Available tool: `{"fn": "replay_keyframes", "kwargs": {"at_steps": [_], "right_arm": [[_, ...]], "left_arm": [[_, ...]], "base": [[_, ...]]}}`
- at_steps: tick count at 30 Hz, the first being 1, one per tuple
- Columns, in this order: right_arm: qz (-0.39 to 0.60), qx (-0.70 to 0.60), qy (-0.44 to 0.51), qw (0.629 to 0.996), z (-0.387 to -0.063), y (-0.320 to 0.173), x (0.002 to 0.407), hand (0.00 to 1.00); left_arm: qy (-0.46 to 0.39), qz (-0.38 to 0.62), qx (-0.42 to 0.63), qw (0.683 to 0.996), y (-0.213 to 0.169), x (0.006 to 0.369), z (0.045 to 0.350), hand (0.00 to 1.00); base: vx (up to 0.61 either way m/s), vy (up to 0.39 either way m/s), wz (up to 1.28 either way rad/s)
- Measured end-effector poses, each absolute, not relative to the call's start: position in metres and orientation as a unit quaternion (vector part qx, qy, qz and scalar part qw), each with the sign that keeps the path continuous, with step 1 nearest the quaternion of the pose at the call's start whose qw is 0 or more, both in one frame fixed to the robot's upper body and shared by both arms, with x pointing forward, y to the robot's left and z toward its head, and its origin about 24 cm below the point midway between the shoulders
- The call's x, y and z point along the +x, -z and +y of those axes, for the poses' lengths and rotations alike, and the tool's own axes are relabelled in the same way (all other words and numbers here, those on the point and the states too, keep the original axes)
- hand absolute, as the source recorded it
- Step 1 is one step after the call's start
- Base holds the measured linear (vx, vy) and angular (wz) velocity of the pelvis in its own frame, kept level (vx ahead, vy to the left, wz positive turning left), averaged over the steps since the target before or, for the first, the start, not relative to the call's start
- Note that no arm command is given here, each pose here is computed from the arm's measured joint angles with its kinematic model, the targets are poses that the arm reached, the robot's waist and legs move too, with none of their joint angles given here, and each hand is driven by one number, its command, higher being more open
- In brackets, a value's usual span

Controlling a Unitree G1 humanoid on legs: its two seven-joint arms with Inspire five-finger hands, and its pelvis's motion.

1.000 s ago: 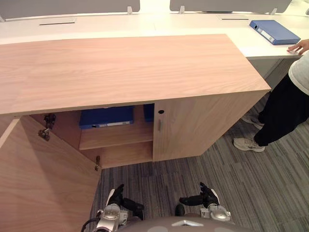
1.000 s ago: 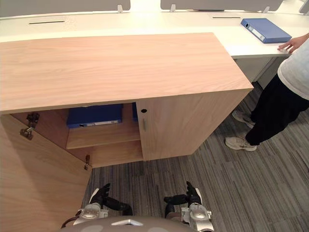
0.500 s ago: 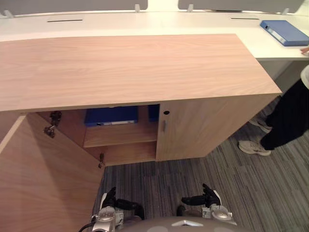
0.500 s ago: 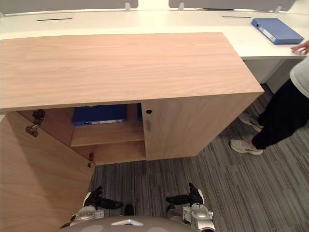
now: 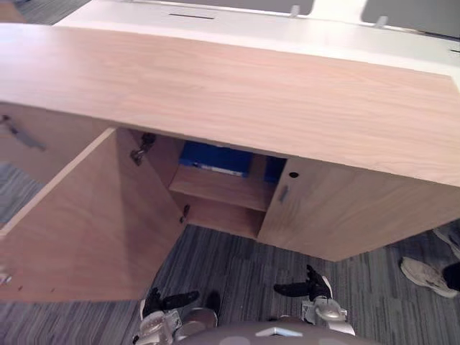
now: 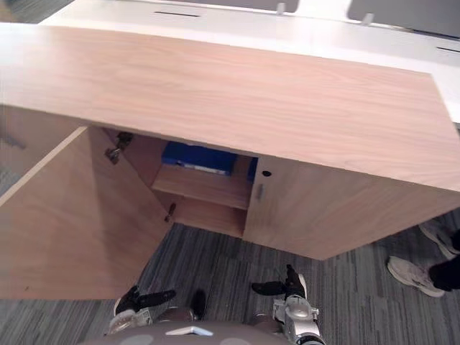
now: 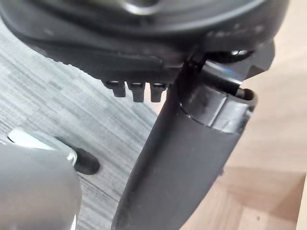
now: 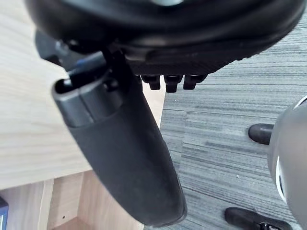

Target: Walk over to the cabinet, pick up the folder, carry it to the office cabinet, place the folder inside the office cabinet, then close the office cabinet door

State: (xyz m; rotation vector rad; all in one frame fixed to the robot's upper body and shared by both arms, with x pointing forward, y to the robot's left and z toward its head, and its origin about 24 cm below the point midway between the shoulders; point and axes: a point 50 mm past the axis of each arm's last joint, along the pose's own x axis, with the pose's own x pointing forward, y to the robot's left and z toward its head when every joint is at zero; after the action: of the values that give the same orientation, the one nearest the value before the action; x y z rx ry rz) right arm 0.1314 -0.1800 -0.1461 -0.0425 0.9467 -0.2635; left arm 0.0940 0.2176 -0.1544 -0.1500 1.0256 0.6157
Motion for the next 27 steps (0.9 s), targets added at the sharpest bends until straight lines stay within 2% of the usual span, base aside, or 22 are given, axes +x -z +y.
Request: {"fn": "replay_keyframes", "kwargs": {"at_steps": [5, 11, 14, 19, 27], "right_arm": [[0.45, -0.007, 0.13, 0.884, -0.168, 0.145, 0.129, 1.0], [0.459, 0.0, 0.129, 0.879, -0.162, 0.147, 0.125, 1.0], [0.458, -0.003, 0.127, 0.88, -0.161, 0.147, 0.13, 1.0], [0.449, -0.009, 0.124, 0.885, -0.163, 0.145, 0.14, 1.0], [0.478, -0.022, 0.134, 0.868, -0.171, 0.152, 0.12, 1.0]], "left_arm": [[-0.346, 0.471, -0.101, 0.805, 0.153, 0.087, 0.22, 1.0], [-0.354, 0.461, -0.096, 0.808, 0.151, 0.091, 0.22, 1.0], [-0.373, 0.435, -0.083, 0.815, 0.143, 0.097, 0.23, 1.0], [-0.435, 0.372, -0.056, 0.818, 0.124, 0.101, 0.264, 1.0], [-0.496, 0.335, -0.056, 0.799, 0.111, 0.095, 0.284, 1.0]], "base": [[-0.11, 0.017, 0.33], [0.06, 0.019, 0.47], [0.03, 0.022, 0.26], [-0.03, -0.019, -0.05], [-0.06, -0.012, -0.04]]}}
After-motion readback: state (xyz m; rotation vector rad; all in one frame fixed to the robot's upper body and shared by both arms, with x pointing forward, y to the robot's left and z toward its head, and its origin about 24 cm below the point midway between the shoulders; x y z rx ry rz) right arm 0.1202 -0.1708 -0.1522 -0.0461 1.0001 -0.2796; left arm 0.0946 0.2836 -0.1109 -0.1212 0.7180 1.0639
